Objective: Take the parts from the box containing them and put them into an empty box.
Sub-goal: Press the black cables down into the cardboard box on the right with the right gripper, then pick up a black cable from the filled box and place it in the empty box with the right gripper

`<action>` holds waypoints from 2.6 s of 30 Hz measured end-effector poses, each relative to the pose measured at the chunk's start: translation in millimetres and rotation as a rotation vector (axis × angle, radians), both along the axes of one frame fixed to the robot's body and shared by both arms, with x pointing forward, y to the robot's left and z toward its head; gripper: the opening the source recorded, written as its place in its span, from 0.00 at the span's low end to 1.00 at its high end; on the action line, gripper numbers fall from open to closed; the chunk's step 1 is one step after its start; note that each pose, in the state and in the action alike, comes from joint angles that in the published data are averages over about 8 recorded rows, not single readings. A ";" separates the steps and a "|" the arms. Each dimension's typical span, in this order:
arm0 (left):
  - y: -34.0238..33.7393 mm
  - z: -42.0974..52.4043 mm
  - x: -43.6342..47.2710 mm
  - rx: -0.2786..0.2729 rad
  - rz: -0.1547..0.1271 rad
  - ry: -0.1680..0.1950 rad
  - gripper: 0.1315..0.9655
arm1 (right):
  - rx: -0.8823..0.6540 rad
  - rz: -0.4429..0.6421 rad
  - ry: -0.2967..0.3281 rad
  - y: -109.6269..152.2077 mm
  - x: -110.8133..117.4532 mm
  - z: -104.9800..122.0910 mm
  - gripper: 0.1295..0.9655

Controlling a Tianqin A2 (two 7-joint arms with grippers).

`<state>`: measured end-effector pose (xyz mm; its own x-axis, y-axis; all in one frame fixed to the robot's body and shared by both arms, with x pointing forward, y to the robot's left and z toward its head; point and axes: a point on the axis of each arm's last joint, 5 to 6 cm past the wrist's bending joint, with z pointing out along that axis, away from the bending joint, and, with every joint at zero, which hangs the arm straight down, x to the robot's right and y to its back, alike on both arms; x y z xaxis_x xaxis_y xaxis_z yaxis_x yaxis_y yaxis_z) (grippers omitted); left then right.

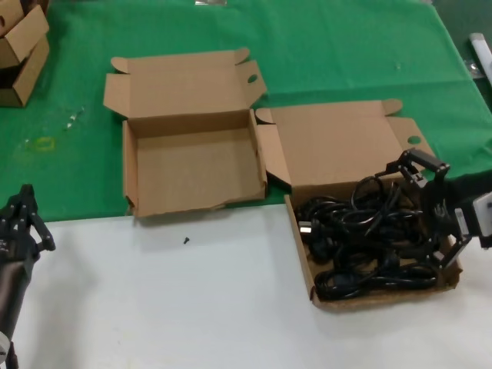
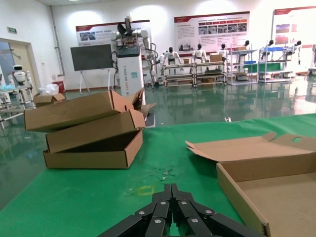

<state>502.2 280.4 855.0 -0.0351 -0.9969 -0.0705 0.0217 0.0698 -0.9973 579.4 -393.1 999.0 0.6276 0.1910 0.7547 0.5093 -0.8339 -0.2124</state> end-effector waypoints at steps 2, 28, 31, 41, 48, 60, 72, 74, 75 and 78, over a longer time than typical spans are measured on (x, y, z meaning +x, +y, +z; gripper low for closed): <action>0.0 0.0 0.0 0.000 0.000 0.000 0.03 | -0.018 0.006 -0.005 -1.0 5.7 0.1 1.00; 0.0 0.0 0.0 0.000 0.000 0.000 0.01 | -0.036 0.011 -0.037 -5.2 34.1 -18.4 0.77; 0.0 0.0 0.0 0.000 0.000 0.000 0.01 | -0.032 0.010 -0.038 -4.5 34.3 -19.4 0.71; 0.0 0.0 0.0 0.000 0.000 0.000 0.01 | -0.029 0.013 -0.033 -2.5 33.8 -24.8 0.53; 0.0 0.0 0.0 0.000 0.000 0.000 0.01 | -0.031 0.011 -0.034 -3.0 34.2 -26.5 0.31; 0.0 0.0 0.0 0.000 0.000 0.000 0.01 | -0.012 -0.005 -0.011 -5.8 29.1 -23.0 0.12; 0.0 0.0 0.0 0.000 0.000 0.000 0.01 | 0.073 -0.069 0.017 -6.8 29.0 11.4 0.11; 0.0 0.0 0.0 0.000 0.000 0.000 0.01 | 0.097 -0.079 0.018 -5.5 30.8 18.3 0.11; 0.0 0.0 0.0 0.000 0.000 0.000 0.01 | 0.109 -0.083 0.017 -4.5 32.1 21.6 0.11; 0.0 0.0 0.0 0.000 0.000 0.000 0.01 | 0.143 -0.091 0.006 0.0 37.4 30.1 0.11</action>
<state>502.2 280.4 855.0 -0.0351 -0.9969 -0.0706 0.0218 0.0699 -0.9973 616.8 -393.1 1029.1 0.6418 0.0240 0.7665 0.4315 -0.8376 -0.3350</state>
